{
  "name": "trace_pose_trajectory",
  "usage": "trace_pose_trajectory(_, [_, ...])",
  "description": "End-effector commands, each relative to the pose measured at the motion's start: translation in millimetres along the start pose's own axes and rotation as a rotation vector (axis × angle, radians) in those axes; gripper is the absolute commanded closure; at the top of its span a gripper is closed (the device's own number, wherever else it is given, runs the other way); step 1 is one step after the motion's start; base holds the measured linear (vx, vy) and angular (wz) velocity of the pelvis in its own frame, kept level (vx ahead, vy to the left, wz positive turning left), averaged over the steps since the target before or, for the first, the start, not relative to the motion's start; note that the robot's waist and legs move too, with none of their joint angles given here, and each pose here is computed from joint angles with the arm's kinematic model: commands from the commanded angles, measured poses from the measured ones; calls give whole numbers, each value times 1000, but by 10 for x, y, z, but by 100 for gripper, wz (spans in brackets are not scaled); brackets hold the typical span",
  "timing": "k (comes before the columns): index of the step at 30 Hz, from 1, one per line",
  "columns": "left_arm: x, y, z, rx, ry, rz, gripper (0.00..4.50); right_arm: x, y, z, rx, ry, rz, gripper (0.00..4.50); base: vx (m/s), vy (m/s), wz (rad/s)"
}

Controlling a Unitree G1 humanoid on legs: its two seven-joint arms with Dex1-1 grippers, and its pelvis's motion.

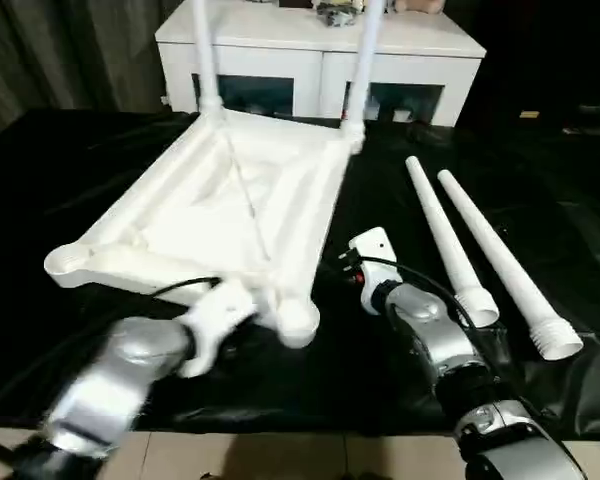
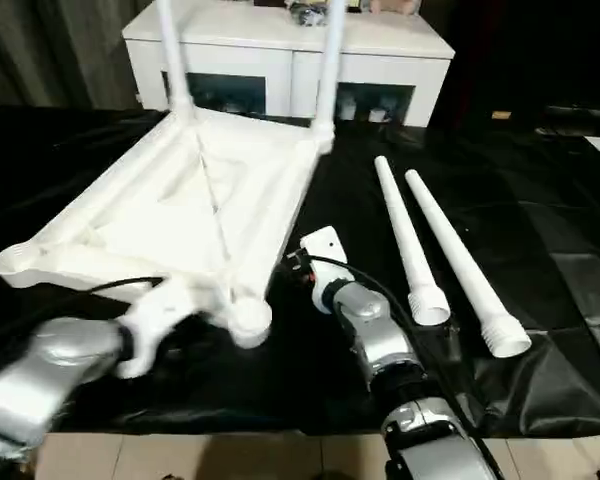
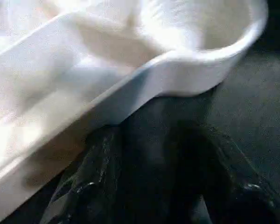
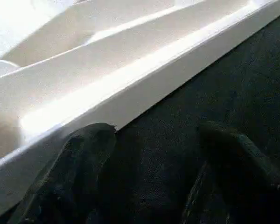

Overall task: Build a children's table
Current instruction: Rotate table base

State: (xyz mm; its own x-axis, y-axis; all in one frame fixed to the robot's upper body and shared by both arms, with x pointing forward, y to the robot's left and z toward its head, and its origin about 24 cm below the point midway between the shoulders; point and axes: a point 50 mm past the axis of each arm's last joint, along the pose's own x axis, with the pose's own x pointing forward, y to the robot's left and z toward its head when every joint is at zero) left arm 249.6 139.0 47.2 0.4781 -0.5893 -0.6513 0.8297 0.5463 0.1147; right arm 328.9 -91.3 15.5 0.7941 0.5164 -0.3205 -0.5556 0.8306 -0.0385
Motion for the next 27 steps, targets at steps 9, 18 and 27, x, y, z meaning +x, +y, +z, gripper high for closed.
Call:
trace_pose_trajectory(9, [218, -5, 425, 123, -190, 23, 197, -333, -79, 204, -128, -101, 53, 96, 0, 0, 0])
trace_pose_trajectory(18, [457, -60, 648, 145, -326, 80, 197, -692, -440, 383, -189, -98, -128, 96, 0, 0, 0])
trace_pose_trajectory(27, [473, 49, 989, 116, -522, 129, 188, -825, -838, 473, -17, 130, -362, 62, 0, 0, 0])
